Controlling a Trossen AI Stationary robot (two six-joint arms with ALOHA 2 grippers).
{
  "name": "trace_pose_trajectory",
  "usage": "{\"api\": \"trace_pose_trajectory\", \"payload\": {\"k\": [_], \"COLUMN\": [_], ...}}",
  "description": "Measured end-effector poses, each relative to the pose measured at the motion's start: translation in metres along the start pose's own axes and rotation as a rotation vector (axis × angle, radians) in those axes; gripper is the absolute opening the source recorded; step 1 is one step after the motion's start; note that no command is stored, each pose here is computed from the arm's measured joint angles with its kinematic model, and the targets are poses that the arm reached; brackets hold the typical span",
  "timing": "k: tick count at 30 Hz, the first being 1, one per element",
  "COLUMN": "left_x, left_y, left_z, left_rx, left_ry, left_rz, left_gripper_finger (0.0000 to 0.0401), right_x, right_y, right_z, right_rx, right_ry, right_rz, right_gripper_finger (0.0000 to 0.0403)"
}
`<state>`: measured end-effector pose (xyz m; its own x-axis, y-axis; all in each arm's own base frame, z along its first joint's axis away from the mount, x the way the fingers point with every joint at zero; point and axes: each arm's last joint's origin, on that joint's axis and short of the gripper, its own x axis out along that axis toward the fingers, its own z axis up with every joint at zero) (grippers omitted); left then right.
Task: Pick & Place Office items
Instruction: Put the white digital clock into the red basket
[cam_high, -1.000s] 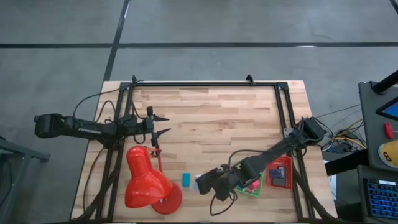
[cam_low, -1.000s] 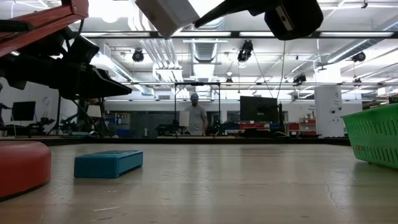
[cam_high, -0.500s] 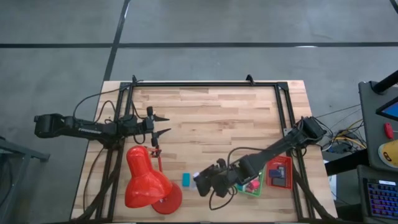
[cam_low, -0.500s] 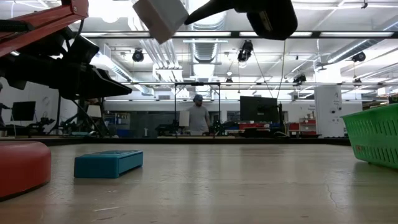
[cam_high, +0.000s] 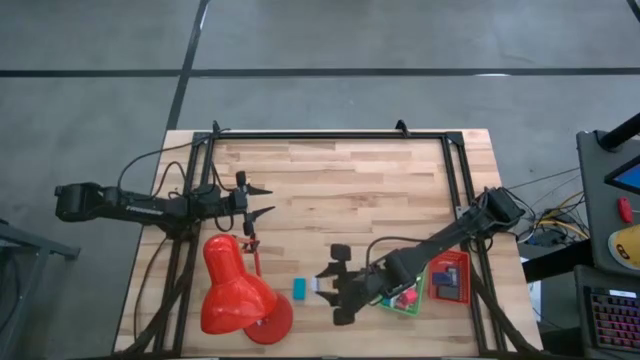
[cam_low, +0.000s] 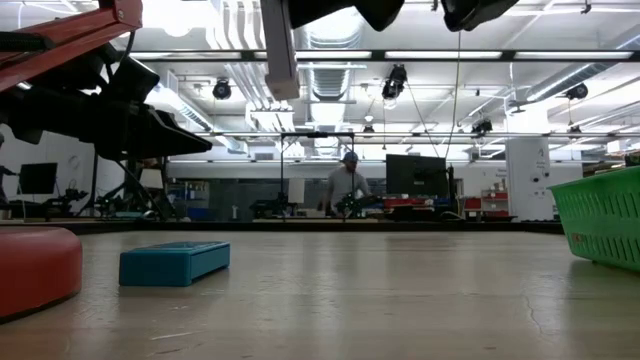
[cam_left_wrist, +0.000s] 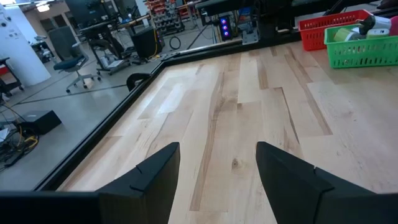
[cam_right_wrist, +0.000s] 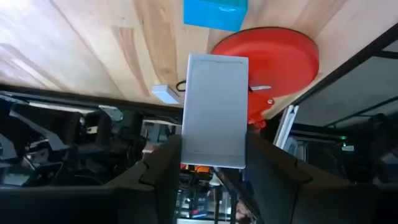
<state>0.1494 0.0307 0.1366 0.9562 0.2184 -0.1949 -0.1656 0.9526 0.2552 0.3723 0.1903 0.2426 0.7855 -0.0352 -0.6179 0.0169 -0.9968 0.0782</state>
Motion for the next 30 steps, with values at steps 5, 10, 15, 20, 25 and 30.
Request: {"api": "trace_pose_trajectory", "payload": {"k": [5,10,15,20,25,30], "left_x": [0.0,0.0,0.0,0.0,0.0,0.0], "left_y": [0.0,0.0,0.0,0.0,0.0,0.0], "left_z": [0.0001,0.0,0.0,0.0,0.0001,0.0], "left_rx": [0.0,0.0,0.0,0.0,0.0,0.0], "left_ry": [0.0,0.0,0.0,0.0,0.0,0.0], "left_rz": [0.0,0.0,0.0,0.0,0.0,0.0], "left_gripper_finger": [0.0218,0.0218,0.0218,0.0218,0.0218,0.0218], "right_x": [0.0001,0.0001,0.0001,0.0001,0.0002,0.0009], "right_y": [0.0002,0.0002,0.0003,0.0003,0.0007,0.0023], "right_z": [0.0,-0.0001,-0.0001,-0.0001,-0.0002,-0.0005], "right_rx": [-0.021,-0.218,-0.258,-0.258,-0.149,0.66], "right_ry": [0.0,0.001,0.001,0.001,0.001,0.006], "right_rz": [0.001,0.004,0.007,0.007,0.009,0.013], "right_gripper_finger": [0.0156,0.0153,0.0155,0.0153,0.0157,0.0154]}}
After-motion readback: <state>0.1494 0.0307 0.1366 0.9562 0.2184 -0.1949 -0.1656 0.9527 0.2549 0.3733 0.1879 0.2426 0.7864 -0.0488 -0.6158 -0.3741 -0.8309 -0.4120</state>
